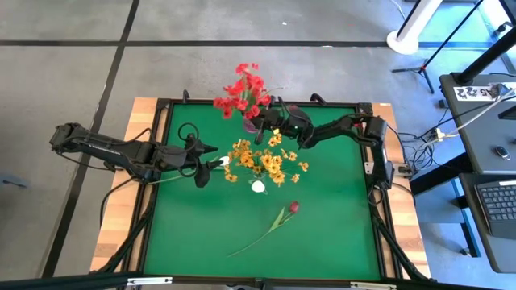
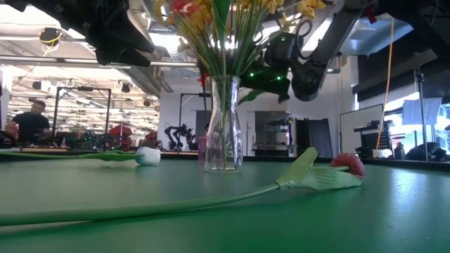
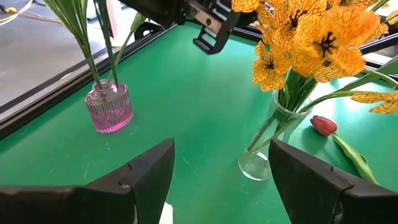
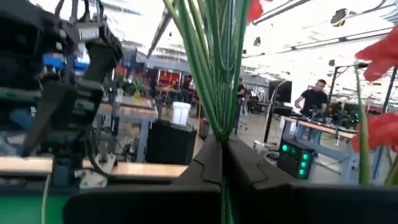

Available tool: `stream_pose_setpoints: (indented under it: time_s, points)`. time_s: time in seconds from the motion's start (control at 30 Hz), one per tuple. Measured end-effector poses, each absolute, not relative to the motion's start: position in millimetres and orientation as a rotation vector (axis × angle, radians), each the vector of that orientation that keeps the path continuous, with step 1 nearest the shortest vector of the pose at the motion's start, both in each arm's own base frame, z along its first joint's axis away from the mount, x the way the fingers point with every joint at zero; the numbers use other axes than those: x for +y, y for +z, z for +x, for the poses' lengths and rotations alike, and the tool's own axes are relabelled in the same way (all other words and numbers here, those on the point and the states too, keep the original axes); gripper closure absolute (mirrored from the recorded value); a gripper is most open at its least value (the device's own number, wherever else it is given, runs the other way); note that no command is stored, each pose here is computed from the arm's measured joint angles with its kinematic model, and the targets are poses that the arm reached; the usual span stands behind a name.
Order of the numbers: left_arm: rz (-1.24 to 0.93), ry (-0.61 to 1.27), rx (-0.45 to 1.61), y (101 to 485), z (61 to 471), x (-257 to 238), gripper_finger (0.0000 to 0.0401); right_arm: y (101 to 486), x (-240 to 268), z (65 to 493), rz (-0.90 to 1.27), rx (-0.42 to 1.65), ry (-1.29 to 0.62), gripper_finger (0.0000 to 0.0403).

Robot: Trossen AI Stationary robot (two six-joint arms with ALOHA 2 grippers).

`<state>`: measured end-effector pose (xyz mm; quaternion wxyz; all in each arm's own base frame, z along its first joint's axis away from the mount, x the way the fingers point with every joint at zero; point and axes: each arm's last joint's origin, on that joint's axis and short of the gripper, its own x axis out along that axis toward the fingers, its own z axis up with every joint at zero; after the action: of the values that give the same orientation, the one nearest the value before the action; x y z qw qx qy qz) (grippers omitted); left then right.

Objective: Sort flowers into vase by color
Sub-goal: Put the red flowers into the pink vase

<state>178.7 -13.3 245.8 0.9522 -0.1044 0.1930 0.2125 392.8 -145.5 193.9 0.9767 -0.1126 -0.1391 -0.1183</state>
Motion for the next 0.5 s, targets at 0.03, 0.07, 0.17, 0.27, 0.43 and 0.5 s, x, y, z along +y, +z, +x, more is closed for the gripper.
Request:
stream_pose_setpoints:
  time_s: [0.03, 0.07, 0.17, 0.27, 0.43, 0.5]
  points:
    - [-0.211, 0.432, 0.396, 246, 179, -13, 0.0147, 193, -146, 393, -0.233, -0.269, -0.242, 0.0402]
    - [-0.21, 0.433, 0.398, 245, 178, -13, 0.0147, 192, -147, 393, -0.232, -0.253, -0.248, 0.0402]
    - [-0.209, 0.434, 0.402, 245, 178, -13, 0.0147, 190, -151, 392, -0.238, -0.233, -0.265, 0.0402]
    - [-0.209, 0.434, 0.402, 245, 178, -13, 0.0147, 191, -153, 391, -0.262, -0.237, -0.282, 0.0402]
    - [-0.209, 0.433, 0.402, 245, 178, -13, 0.0147, 190, -157, 390, -0.28, -0.228, -0.296, 0.0402]
    - [-0.209, 0.434, 0.402, 245, 178, -13, 0.0147, 190, -158, 389, -0.281, -0.227, -0.297, 0.0402]
